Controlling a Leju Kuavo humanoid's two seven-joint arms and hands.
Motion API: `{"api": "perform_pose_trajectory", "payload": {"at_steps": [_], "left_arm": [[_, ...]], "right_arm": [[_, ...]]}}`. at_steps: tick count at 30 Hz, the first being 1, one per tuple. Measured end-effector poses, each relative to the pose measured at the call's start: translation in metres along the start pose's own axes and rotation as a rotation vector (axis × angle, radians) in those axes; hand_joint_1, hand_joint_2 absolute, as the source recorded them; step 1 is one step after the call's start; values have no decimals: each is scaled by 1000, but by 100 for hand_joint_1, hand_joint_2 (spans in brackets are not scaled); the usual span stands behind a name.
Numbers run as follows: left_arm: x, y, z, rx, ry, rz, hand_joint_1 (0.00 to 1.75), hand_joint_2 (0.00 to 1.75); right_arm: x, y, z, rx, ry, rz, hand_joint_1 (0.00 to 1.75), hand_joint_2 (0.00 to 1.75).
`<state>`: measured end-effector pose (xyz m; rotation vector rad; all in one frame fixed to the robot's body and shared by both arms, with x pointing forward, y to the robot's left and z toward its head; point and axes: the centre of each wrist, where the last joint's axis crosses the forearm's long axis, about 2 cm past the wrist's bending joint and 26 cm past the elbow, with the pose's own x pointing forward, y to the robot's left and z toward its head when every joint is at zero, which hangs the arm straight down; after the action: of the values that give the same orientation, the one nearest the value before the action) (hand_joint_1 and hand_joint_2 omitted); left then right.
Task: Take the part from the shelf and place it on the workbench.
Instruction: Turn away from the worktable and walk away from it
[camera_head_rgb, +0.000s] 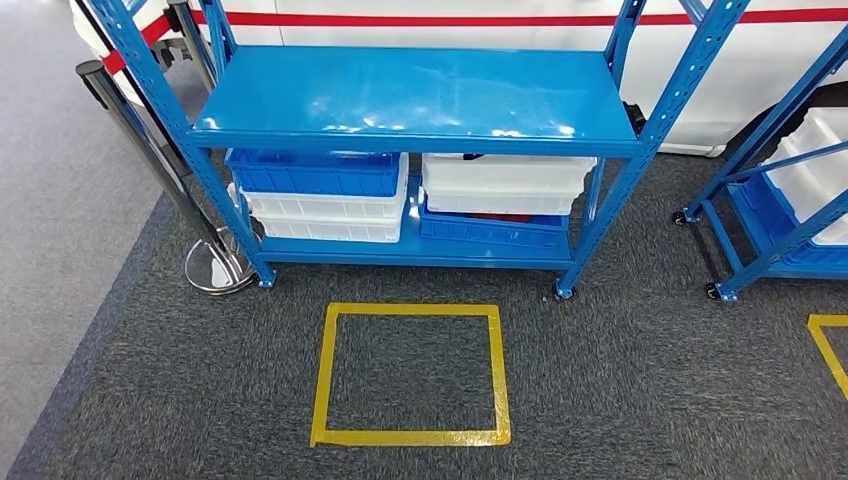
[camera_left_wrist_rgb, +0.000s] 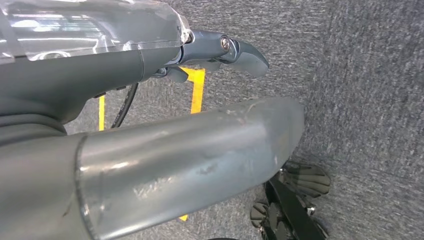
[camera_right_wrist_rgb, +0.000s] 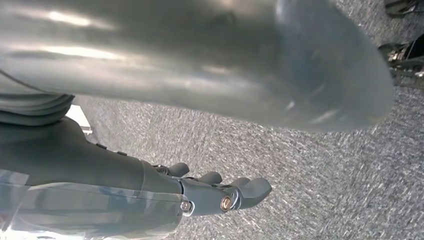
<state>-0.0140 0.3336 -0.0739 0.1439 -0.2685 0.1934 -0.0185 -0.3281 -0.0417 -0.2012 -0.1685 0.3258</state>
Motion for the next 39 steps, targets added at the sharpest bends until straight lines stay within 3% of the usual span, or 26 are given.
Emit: {"api": "perform_pose_trajectory", "payload": {"at_steps": [39], "left_arm": [[-5, -2, 1, -20, 21, -25, 0, 0]], "right_arm": [[-5, -1, -3, 29, 25, 1, 0, 0]]}}
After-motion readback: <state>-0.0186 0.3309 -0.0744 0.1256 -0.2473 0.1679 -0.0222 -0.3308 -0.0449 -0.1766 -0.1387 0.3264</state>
